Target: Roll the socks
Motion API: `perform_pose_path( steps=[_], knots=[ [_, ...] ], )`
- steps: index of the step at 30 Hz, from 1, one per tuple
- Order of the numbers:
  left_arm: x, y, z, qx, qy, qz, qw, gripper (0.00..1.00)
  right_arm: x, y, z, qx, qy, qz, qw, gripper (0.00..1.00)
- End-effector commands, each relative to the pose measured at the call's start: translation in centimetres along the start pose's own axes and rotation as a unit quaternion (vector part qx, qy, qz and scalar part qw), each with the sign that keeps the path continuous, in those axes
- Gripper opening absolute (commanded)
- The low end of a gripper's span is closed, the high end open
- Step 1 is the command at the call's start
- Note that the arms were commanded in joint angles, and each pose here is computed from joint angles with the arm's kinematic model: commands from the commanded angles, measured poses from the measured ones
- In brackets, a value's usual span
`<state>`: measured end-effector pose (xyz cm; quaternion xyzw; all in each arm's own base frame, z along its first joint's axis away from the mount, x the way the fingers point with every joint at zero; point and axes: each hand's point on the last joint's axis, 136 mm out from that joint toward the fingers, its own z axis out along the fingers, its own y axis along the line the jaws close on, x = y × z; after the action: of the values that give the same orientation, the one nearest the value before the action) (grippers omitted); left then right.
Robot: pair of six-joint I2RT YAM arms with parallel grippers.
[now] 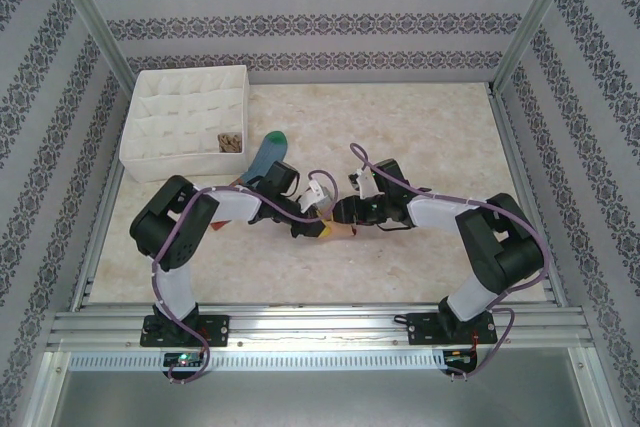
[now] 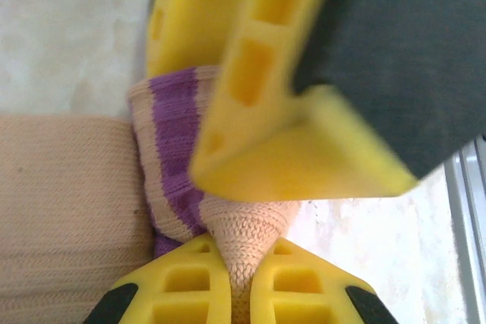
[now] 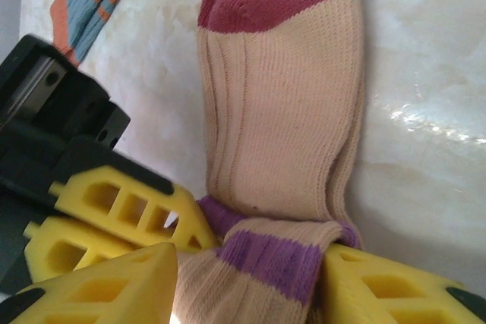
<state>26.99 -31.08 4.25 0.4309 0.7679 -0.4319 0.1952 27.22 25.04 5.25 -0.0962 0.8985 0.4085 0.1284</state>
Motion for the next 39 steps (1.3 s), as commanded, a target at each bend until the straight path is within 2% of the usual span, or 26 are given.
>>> perform_pose_path(
  steps=[1,8,13,16,23,27,32,39],
  knots=[
    [3.0,2.7,0.1,-0.039,0.035,-0.107,0.993,0.0,1.4,0.4,0.4,-0.024,0.021,-0.015,0.999,0.48],
    [3.5,3.7,0.0,-0.059,0.038,-0.122,0.99,0.02,2.7,-0.3,1.2,0.005,0.044,-0.027,0.999,0.4],
    [3.0,3.5,-0.2,-0.06,0.03,-0.097,0.993,0.09,3.2,-1.4,1.7,0.056,0.064,-0.021,0.996,0.21],
    [2.7,3.6,-0.2,-0.068,0.035,-0.071,0.995,0.11,3.5,-2.0,0.9,0.086,0.06,-0.005,0.994,0.15],
    [1.4,1.6,3.2,-0.039,0.085,0.017,0.995,0.12,6.8,-3.7,-2.7,0.16,0.037,0.047,0.985,0.11],
    [0.0,1.1,4.4,-0.036,0.093,0.054,0.994,0.16,9.6,-4.7,-4.3,0.194,0.025,0.082,0.977,0.1],
    [-1.0,0.6,3.9,-0.038,0.086,0.103,0.99,0.24,11.0,-5.7,-6.1,0.229,0.009,0.109,0.967,0.1],
    [-0.6,-1.0,1.5,-0.06,0.071,0.207,0.974,0.36,10.3,-6.0,-5.9,0.254,0.049,0.108,0.96,0.09]
  ],
)
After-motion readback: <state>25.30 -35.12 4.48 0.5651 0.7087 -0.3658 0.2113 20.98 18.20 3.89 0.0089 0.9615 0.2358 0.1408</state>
